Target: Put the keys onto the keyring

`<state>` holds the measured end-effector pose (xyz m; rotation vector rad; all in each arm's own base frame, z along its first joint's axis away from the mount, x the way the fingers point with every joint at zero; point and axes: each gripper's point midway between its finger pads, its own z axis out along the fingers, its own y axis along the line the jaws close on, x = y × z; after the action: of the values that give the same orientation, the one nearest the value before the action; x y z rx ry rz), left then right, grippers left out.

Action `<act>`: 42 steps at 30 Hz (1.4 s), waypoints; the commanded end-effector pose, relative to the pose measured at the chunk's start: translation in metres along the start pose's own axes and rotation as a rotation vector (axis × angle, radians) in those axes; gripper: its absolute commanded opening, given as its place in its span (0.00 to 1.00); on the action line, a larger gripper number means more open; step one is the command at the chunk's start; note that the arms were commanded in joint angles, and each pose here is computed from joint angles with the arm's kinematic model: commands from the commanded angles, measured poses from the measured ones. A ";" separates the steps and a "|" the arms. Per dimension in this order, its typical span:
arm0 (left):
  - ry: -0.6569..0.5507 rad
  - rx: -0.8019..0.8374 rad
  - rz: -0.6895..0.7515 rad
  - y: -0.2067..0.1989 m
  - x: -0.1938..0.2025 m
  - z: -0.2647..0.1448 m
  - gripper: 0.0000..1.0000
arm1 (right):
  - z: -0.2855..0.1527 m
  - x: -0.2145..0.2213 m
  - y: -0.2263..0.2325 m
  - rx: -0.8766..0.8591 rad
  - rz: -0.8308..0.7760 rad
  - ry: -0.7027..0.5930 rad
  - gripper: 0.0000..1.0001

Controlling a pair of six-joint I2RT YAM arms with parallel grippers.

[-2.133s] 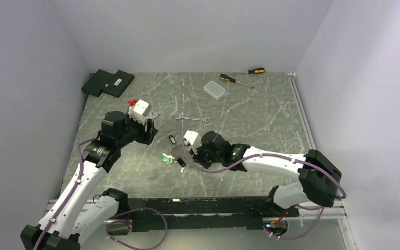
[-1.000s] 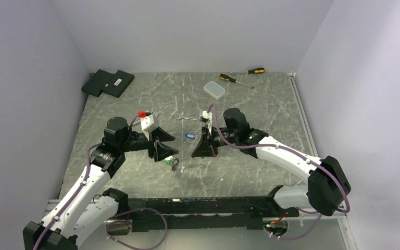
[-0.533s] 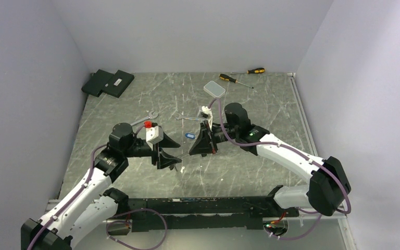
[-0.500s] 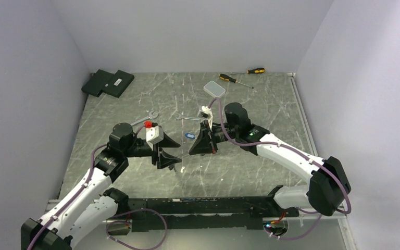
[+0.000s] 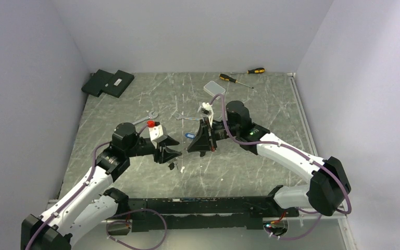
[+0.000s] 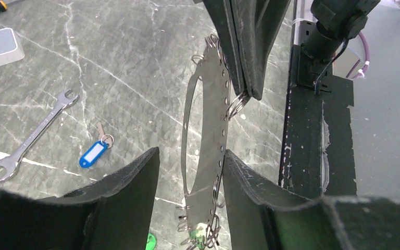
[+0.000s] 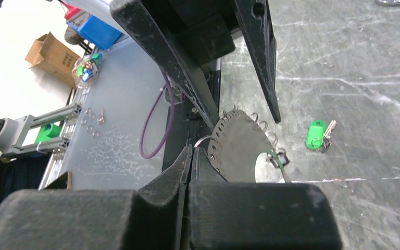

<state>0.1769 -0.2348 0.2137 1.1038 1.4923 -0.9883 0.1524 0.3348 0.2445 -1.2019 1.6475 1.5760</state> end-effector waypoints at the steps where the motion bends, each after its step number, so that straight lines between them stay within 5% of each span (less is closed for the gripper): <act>1: -0.012 -0.026 0.049 0.007 -0.009 0.002 0.52 | -0.003 -0.043 0.023 -0.056 -0.143 -0.107 0.00; 7: -0.007 -0.015 0.045 0.007 -0.008 0.006 0.39 | -0.002 -0.047 0.027 -0.065 -0.155 -0.121 0.00; 13: -0.035 -0.012 0.075 0.005 -0.016 0.005 0.00 | -0.002 -0.050 0.025 -0.045 -0.163 -0.150 0.00; 27: -0.038 0.005 0.052 0.002 -0.017 0.006 0.00 | 0.000 -0.070 -0.004 0.171 -0.155 -0.286 0.00; 42: 0.004 -0.077 0.024 0.015 -0.015 0.003 0.01 | 0.027 -0.070 -0.018 0.269 -0.138 -0.280 0.00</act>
<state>0.1905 -0.2326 0.2010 1.0629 1.5795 -0.9211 0.1849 0.3726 0.2565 -0.9130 1.6340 1.3591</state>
